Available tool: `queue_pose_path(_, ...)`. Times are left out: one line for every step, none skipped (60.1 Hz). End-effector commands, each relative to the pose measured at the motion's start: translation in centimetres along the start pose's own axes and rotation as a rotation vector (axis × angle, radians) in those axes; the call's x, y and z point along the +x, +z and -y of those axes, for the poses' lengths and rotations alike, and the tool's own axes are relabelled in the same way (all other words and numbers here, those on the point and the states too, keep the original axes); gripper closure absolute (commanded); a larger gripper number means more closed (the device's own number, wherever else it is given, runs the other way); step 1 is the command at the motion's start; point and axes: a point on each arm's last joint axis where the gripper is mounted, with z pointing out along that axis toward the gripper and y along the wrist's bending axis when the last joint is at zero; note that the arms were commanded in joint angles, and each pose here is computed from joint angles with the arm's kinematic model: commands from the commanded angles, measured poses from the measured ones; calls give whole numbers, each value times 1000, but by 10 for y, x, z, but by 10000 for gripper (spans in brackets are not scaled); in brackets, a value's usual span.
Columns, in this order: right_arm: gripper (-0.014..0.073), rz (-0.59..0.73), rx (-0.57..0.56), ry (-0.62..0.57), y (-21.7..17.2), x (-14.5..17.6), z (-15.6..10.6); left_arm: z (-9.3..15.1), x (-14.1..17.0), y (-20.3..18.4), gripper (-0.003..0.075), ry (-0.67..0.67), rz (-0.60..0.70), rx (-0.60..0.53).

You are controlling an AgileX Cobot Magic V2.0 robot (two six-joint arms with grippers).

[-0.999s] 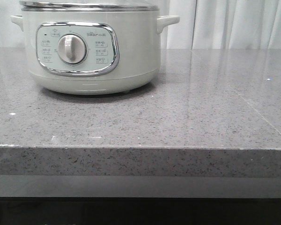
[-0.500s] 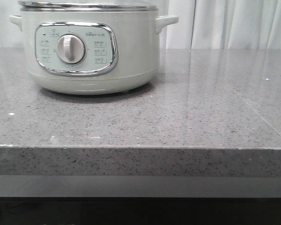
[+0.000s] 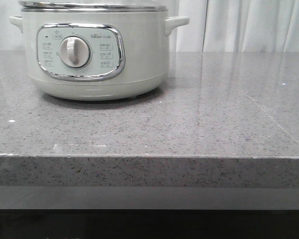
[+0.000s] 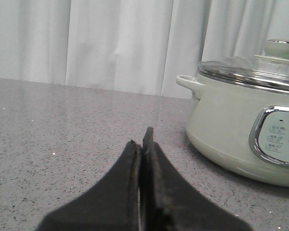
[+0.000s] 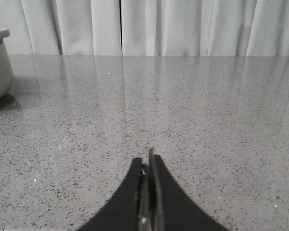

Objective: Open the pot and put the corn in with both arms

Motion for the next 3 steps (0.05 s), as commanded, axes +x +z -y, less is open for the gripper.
queue_pose_path(663,120,12,-9,-3,-13,1,0,-5,-1,741,-9,83,1)
queue_pose_path(663,120,12,-9,-3,-13,1,0,-5,-1,741,-9,83,1)
queue_pose_path(663,120,12,-9,-3,-13,1,0,-5,-1,741,-9,83,1)
